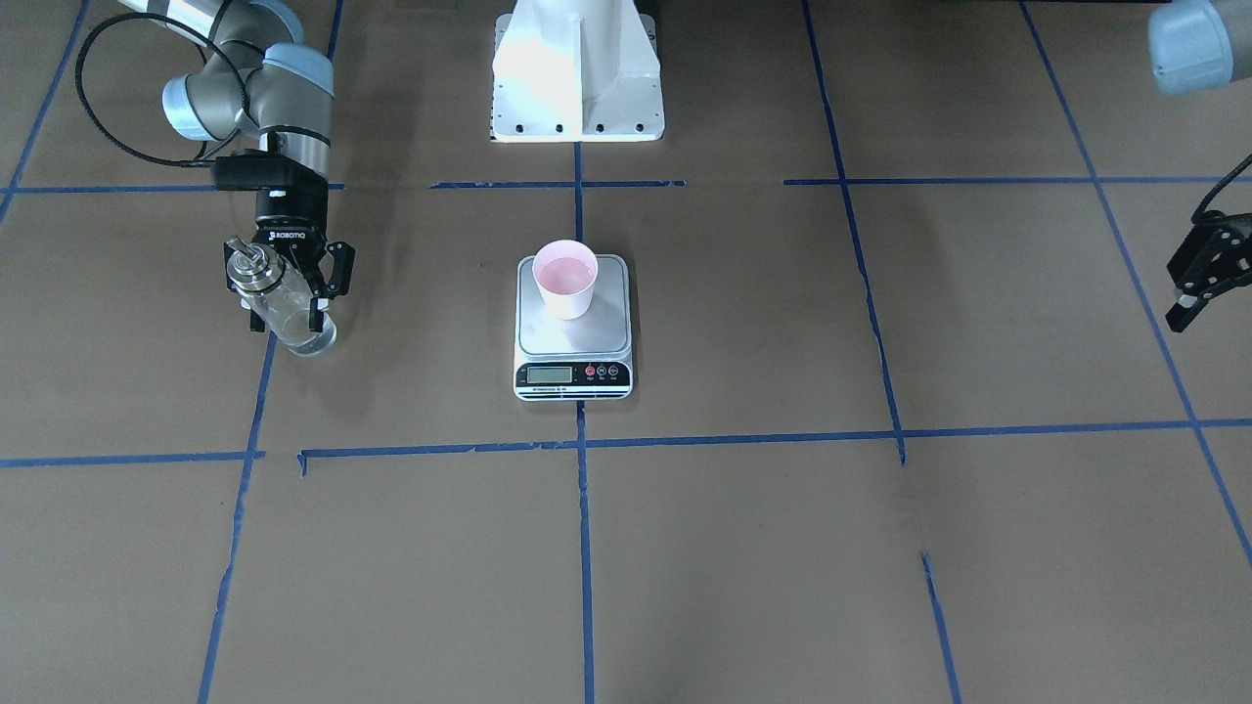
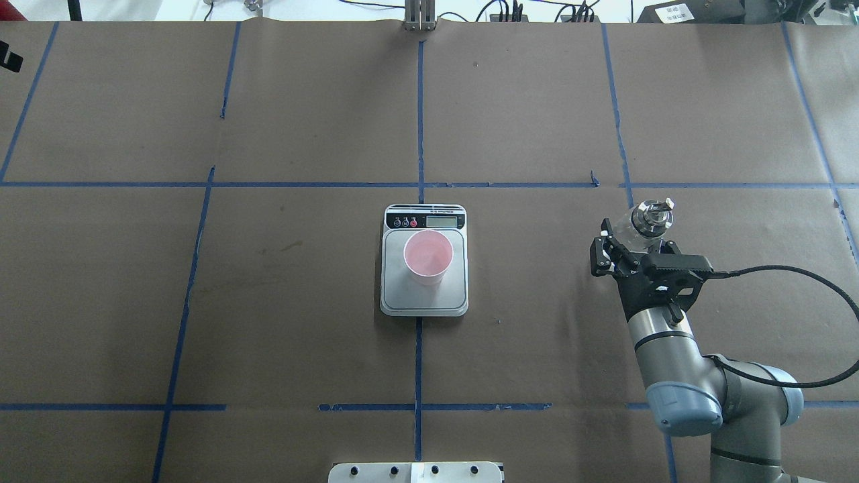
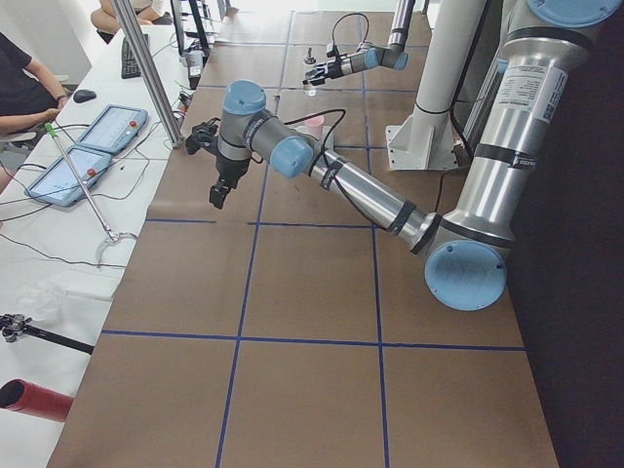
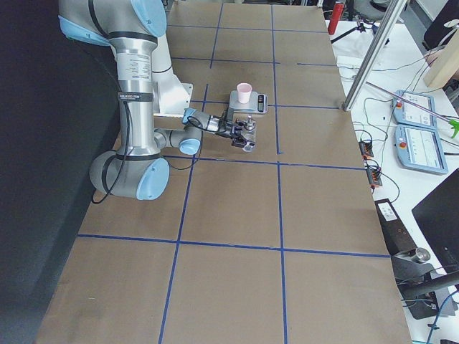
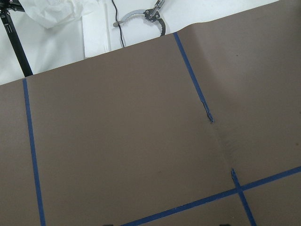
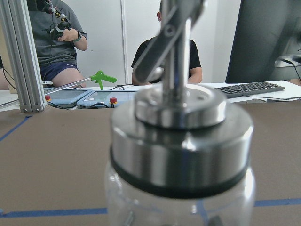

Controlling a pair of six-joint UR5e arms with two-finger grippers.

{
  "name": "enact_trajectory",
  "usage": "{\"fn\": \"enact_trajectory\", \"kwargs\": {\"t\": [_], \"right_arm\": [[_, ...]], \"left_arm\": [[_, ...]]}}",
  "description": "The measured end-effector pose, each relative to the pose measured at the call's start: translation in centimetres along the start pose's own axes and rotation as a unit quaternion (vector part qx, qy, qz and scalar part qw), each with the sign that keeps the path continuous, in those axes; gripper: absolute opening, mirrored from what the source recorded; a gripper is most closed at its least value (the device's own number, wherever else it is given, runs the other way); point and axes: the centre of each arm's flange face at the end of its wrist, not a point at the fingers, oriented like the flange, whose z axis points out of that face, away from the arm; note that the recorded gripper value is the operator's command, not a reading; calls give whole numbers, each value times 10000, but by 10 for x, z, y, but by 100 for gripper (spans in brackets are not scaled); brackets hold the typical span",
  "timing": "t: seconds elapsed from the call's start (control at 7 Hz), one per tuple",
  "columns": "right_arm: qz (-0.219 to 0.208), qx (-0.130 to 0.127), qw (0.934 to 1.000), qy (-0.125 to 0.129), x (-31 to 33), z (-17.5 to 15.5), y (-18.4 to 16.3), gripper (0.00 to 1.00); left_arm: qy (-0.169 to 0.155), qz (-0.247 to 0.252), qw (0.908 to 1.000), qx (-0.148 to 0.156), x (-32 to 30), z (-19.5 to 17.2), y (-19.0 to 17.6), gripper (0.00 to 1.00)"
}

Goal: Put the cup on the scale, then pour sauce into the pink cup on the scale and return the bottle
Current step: 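Lower the glass bottle onto the table with the right gripper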

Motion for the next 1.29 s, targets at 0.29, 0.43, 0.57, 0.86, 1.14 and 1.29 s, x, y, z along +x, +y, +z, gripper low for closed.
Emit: {"fn": "enact_trajectory", "kwargs": {"t": [0.29,0.43,0.57,0.86,1.14,1.29], "right_arm": [[-78,9,10000,44,8,1,5,0],[-80,11,10000,47,9,1,5,0],[-84,11,9999,56,10,2,6,0],[-77,8,9999,64,13,1,7,0],[-64,14,10000,65,13,1,7,0],[-62,13,10000,67,14,1,8,0]], "left_arm": [[2,5,10000,6,1,-1,0,80],[3,8,10000,10,1,-1,-1,80],[4,10,10000,14,1,-1,-1,80],[4,14,10000,32,1,-3,-2,80],[-12,-5,10000,65,-1,-6,-4,80],[-23,-19,10000,82,-3,-8,-4,80]]}}
